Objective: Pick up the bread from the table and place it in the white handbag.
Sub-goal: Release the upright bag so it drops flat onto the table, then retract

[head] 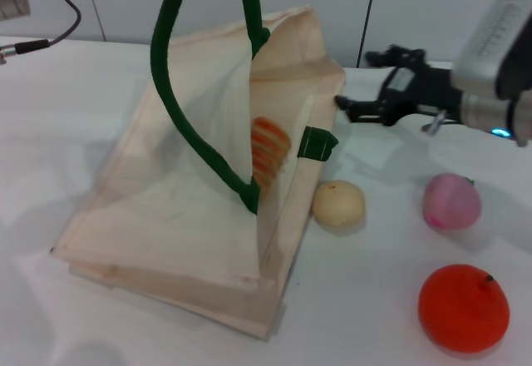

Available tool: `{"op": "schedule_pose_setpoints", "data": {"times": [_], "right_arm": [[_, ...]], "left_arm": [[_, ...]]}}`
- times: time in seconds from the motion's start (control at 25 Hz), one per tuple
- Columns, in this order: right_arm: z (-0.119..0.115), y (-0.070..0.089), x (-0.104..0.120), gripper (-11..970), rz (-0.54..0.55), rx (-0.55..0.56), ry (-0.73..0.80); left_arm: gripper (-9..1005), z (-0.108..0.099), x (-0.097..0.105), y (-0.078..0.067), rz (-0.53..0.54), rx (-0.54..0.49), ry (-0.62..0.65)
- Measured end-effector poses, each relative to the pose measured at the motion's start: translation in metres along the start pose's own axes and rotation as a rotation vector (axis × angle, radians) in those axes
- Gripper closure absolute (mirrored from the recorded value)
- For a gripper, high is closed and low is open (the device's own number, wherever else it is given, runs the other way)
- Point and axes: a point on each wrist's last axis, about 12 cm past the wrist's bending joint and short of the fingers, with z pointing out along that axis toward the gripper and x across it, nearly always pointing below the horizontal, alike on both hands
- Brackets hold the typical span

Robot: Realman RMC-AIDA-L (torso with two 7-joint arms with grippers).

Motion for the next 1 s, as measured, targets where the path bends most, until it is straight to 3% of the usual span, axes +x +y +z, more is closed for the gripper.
{"op": "schedule_pose_setpoints", "data": {"times": [0.32,0.56,0.8,1.0], "right_arm": [[-0.021,-0.014,0.016,66,0.096,0.126,-0.057],[-0.038,-0.030,0.026,66,0.255,0.286,-0.163],[-0.047,-0.025,0.031,66,0.367,0.409,-0.360],[-0.050,-0.022,0.035,66,0.410,0.455,-0.402]], "left_arm": [[845,-0.001,0.002,0.005,-0.011,-0.046,-0.007],[845,0.002,0.005,0.005,-0.016,-0.048,-0.009],[844,0.005,0.007,0.007,-0.013,-0.064,-0.012],[844,0.011,0.011,0.010,-0.005,-0.092,-0.013]]}}
